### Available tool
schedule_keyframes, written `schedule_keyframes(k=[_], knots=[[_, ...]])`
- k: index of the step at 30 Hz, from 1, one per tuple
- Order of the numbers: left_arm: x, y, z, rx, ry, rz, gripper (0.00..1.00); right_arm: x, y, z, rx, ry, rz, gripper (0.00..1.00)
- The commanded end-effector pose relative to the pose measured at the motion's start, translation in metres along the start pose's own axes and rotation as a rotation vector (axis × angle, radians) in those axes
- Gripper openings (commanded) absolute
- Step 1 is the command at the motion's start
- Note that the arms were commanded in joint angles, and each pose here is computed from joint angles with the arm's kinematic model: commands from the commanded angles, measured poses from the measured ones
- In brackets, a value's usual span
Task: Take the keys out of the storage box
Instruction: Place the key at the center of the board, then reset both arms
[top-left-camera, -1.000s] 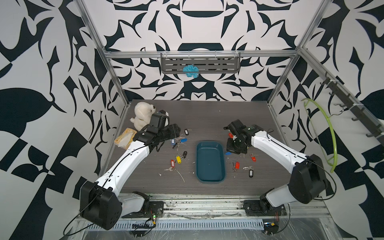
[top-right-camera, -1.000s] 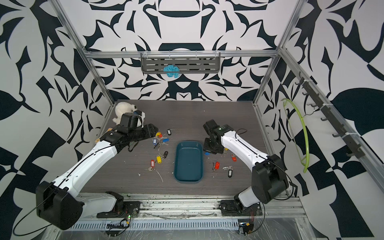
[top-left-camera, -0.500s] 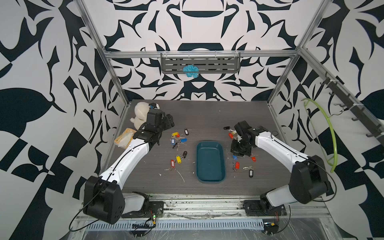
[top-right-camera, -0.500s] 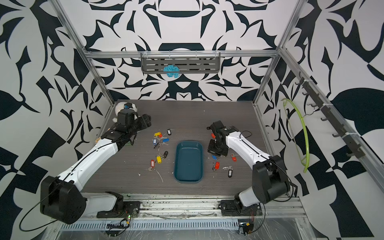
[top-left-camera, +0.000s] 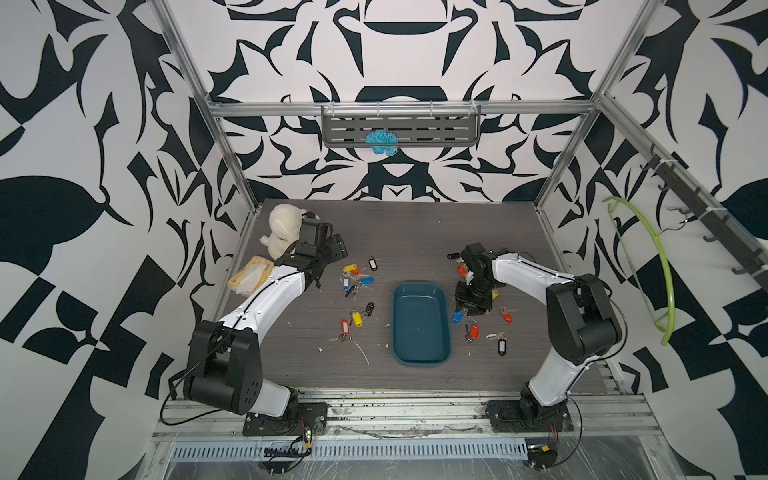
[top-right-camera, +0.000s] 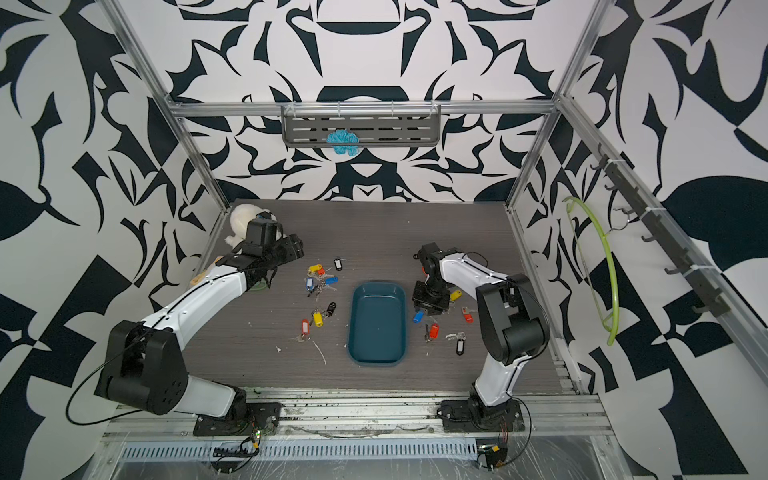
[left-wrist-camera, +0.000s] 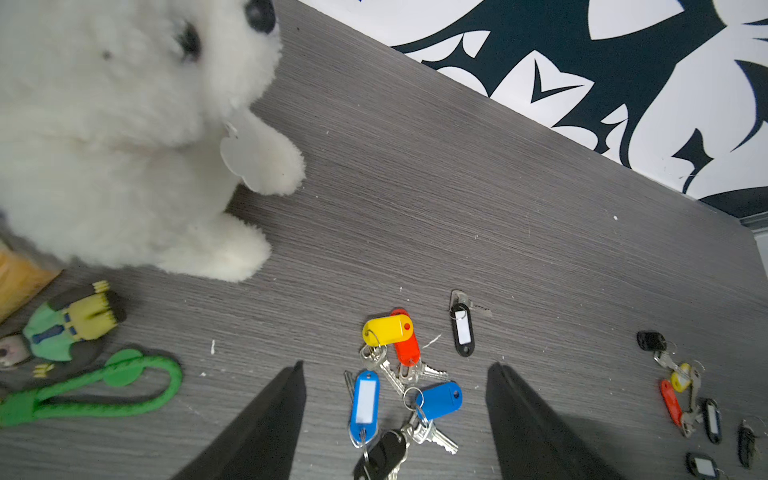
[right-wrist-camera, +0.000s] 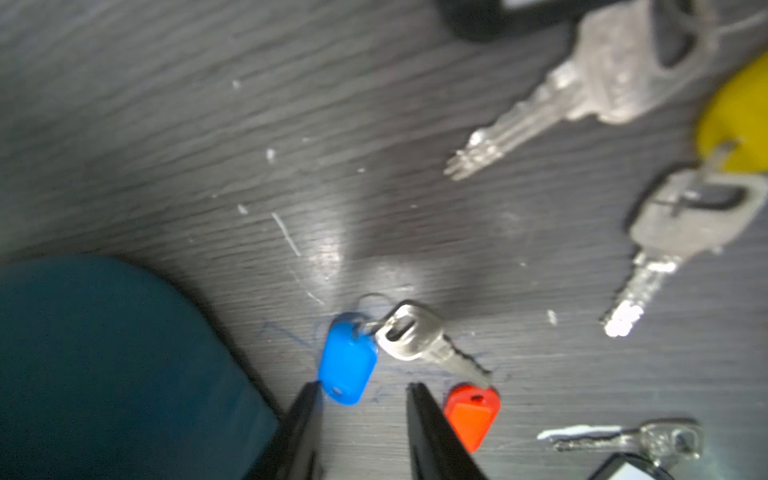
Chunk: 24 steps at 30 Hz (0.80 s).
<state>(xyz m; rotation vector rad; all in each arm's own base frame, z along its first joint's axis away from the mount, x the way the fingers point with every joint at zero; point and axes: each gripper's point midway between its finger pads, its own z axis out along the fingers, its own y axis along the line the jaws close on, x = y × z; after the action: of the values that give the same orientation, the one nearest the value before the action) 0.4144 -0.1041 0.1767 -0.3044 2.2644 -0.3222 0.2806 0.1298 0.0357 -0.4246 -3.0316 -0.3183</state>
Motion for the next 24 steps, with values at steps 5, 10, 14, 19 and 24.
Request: schedule_keyframes(k=[5,10,14,19,24], knots=[[-0.012,0.001,0.004,0.001,-0.018,0.02,0.76,-0.021,0.01,-0.025,-0.042,-0.12,-0.027,0.49],[-0.031,-0.005,0.0,0.013,-0.07,0.074,0.76,-0.05,0.008,-0.073,0.015,-0.341,-0.097,0.62],[-0.057,-0.008,-0.015,0.016,-0.165,0.108,0.77,-0.079,-0.002,-0.144,0.099,-0.673,-0.164,0.64],[-0.08,-0.001,-0.045,-0.018,-0.282,0.171,0.77,-0.086,-0.022,-0.235,0.182,-1.284,-0.303,1.0],[-0.077,0.029,-0.079,-0.086,-0.398,0.189,0.79,-0.079,-0.055,-0.229,0.162,-1.342,-0.301,1.0]])
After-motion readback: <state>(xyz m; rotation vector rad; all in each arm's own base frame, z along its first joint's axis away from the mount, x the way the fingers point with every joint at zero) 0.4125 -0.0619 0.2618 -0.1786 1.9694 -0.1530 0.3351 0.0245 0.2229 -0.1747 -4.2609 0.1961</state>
